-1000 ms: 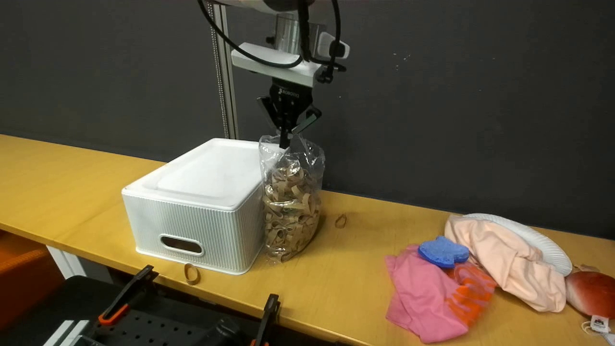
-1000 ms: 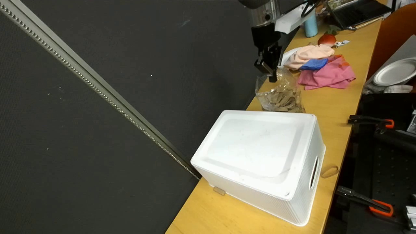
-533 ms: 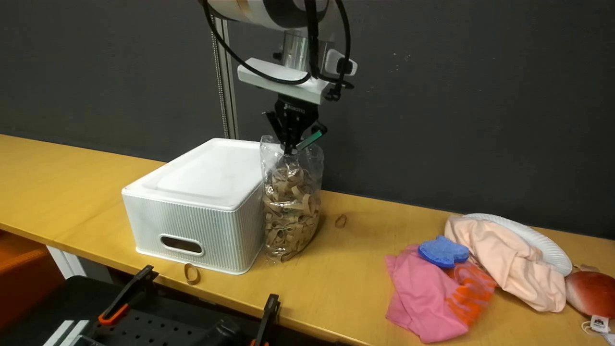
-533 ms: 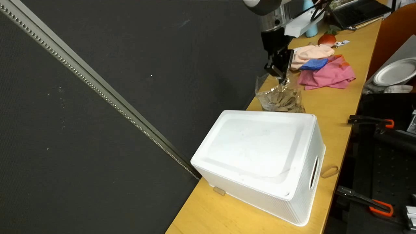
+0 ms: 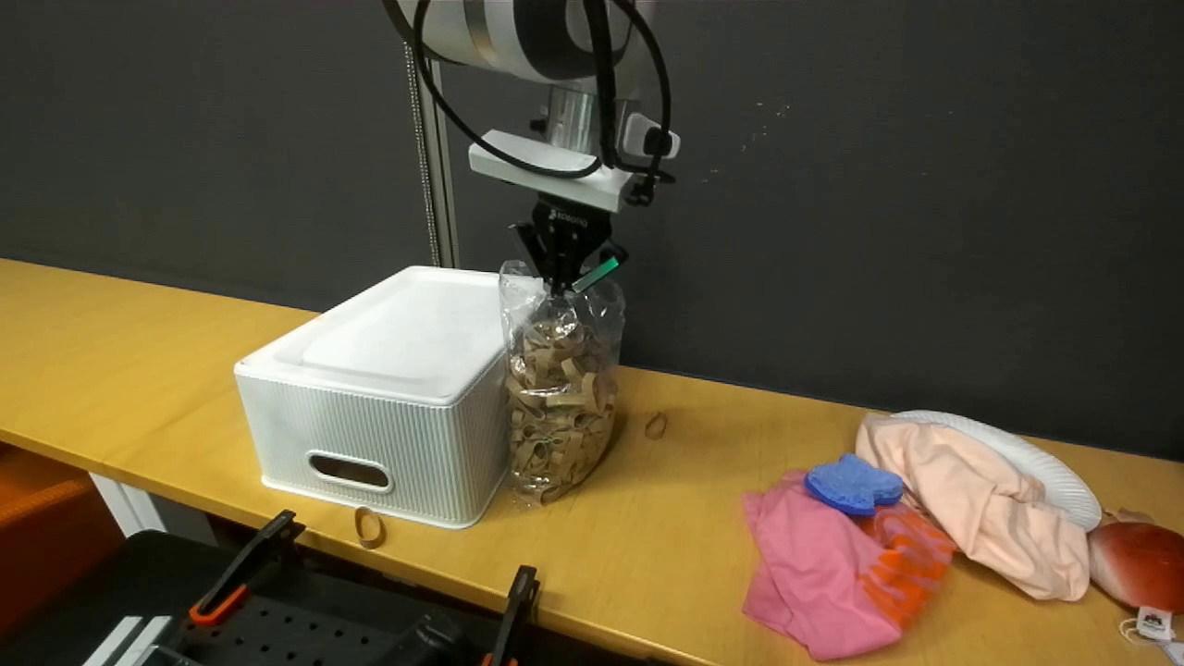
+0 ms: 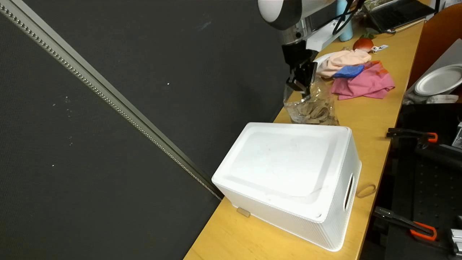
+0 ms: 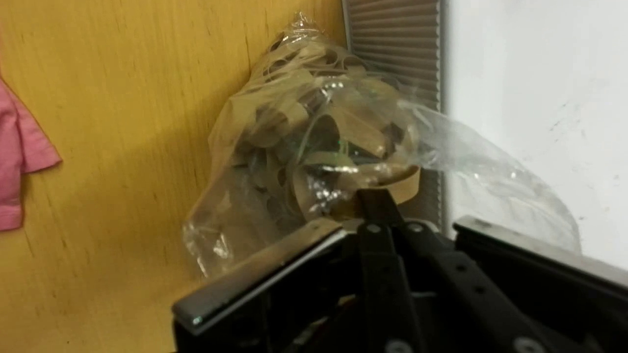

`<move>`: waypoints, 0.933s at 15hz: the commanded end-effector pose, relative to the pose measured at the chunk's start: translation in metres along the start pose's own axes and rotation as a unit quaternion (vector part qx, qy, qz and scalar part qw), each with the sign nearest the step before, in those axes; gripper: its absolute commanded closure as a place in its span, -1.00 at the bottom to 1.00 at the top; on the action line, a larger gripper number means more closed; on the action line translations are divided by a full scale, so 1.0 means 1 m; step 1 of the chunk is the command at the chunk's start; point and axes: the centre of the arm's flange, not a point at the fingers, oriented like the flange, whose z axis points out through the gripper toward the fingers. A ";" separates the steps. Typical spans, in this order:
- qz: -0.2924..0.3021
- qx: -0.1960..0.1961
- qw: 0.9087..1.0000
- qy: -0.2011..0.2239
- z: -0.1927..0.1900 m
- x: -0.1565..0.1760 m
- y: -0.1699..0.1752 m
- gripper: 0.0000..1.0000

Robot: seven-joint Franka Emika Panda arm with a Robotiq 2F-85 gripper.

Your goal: Take the rubber bands out of the plastic bag

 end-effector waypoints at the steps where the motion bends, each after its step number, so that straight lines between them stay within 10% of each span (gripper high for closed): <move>1: -0.009 0.005 1.000 0.006 -0.001 0.026 -0.007 1.00; 7: -0.012 0.002 1.000 -0.009 0.017 0.027 -0.010 1.00; 8: -0.011 0.001 1.000 -0.011 0.018 0.026 -0.010 0.52; 14: -0.011 -0.004 1.000 -0.011 0.010 0.019 -0.010 -0.23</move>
